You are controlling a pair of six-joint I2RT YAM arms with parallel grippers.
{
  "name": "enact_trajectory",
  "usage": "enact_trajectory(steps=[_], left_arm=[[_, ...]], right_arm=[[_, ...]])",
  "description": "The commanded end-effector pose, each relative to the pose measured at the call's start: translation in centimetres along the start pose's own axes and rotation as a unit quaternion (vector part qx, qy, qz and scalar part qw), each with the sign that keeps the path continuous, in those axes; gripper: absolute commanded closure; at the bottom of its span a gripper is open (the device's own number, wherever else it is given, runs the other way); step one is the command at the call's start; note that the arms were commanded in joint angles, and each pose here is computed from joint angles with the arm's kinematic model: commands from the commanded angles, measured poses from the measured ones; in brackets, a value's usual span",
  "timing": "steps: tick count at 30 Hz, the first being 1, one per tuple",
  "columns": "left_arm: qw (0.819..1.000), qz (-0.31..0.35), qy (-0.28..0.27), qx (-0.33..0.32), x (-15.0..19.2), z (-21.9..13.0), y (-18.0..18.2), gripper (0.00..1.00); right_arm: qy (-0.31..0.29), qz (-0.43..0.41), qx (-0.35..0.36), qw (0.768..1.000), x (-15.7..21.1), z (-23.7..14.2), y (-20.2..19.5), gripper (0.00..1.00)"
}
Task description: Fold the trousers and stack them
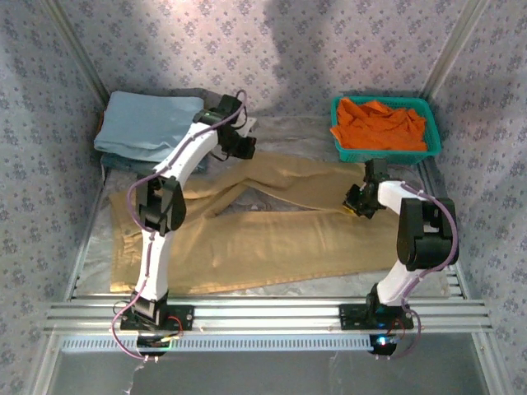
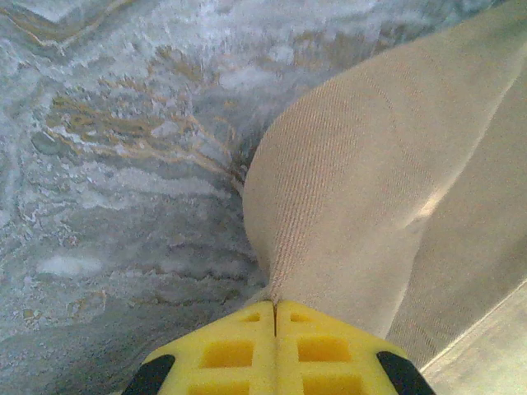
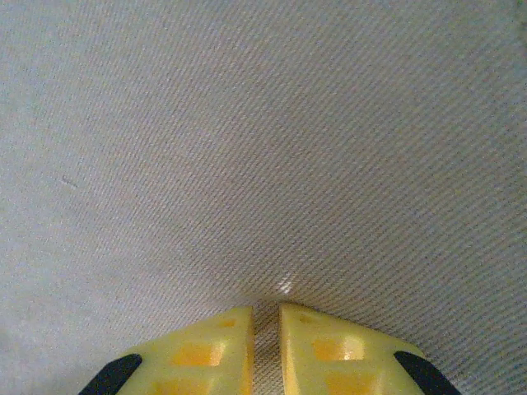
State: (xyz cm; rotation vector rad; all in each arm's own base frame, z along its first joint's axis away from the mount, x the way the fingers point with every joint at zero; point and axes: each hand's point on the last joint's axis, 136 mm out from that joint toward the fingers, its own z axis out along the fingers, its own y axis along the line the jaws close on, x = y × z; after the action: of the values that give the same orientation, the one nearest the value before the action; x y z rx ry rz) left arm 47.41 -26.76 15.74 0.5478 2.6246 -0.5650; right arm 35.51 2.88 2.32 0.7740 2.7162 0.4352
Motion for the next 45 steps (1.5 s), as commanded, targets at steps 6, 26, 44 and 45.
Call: enact_trajectory(steps=[6,26,44,45], left_arm=[[0.996,-0.039,-0.036,0.075,-4.2,0.1,0.9,1.00],[0.972,-0.199,-0.109,-0.062,1.8,-5.6,6.9,0.01],[0.936,-0.303,-0.070,-0.162,20.9,-4.0,9.9,0.01],[0.936,-0.307,-0.070,-0.159,21.5,-4.0,9.9,0.00]], right_arm=[[-0.016,-0.010,0.028,0.999,-1.6,-0.5,0.4,0.82],[-0.076,-0.028,0.066,0.995,-2.4,-6.4,0.0,0.48],[0.024,0.047,0.049,0.997,1.5,-1.8,-2.8,0.50],[0.022,0.047,0.050,0.997,1.5,-2.0,-2.8,0.51]])
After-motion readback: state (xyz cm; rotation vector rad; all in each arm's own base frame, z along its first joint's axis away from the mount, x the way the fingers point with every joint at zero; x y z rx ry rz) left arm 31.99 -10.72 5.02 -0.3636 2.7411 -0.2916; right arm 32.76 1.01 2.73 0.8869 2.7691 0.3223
